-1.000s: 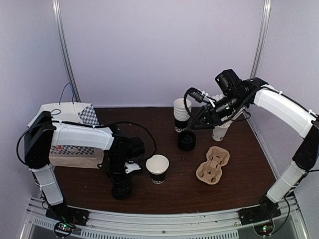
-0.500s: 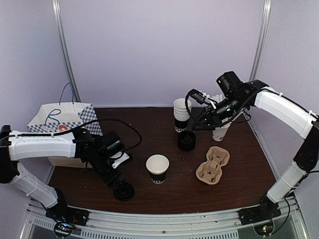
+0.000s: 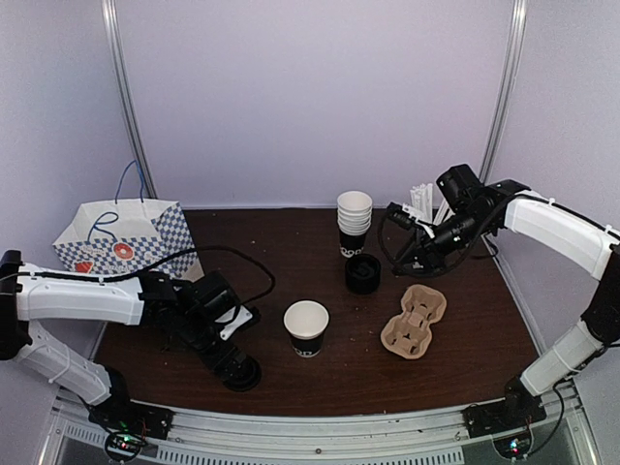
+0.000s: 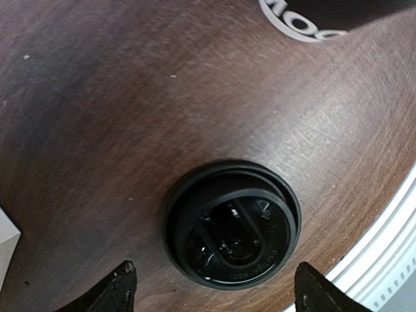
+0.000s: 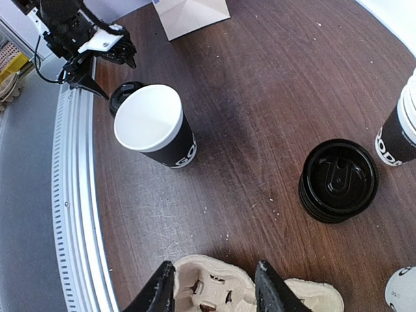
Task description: Pack the takeout coffee
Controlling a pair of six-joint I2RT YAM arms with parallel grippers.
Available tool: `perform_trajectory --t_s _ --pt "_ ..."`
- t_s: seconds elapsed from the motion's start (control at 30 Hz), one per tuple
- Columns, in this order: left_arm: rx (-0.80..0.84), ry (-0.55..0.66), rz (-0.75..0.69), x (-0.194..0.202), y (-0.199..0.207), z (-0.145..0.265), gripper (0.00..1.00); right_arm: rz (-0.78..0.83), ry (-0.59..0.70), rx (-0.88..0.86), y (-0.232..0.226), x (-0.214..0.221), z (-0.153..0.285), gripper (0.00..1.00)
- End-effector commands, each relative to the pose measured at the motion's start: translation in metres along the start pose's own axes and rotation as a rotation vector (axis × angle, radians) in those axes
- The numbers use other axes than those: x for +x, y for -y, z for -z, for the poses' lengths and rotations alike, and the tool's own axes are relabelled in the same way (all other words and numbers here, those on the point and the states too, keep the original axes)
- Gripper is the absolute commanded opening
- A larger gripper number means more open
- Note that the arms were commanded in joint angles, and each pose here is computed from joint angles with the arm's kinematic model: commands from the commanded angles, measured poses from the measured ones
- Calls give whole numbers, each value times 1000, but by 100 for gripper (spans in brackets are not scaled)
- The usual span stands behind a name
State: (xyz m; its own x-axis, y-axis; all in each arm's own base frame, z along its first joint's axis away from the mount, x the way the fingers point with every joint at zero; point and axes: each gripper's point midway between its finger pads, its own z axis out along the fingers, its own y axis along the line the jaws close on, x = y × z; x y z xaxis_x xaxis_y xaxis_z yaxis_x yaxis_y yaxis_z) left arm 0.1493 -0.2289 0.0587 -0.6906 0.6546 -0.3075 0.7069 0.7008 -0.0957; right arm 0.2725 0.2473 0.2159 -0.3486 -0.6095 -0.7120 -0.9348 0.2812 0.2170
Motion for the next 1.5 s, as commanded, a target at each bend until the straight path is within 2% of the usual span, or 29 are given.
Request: perform_trajectory --t_s 0.0,0.17,0.43,0.9,1.13,1.3,1.47 --pt "6 5 -58 -8 10 -7 85 51 54 89 16 -1 15 43" --pt "-17 -67 -70 -4 11 -19 84 47 59 100 21 0 17 43" --pt "-65 -89 -98 -7 15 -29 84 45 63 96 20 1 15 43" --pt "-95 -96 -85 -5 10 -29 77 39 64 95 21 2 13 44" --pt "-147 -47 -137 -29 5 22 73 40 71 93 20 1 14 44" --pt "-147 35 -215 -71 14 72 73 45 72 94 20 2 14 44" --pt "-29 162 -293 -125 48 106 71 45 75 96 19 2 14 44"
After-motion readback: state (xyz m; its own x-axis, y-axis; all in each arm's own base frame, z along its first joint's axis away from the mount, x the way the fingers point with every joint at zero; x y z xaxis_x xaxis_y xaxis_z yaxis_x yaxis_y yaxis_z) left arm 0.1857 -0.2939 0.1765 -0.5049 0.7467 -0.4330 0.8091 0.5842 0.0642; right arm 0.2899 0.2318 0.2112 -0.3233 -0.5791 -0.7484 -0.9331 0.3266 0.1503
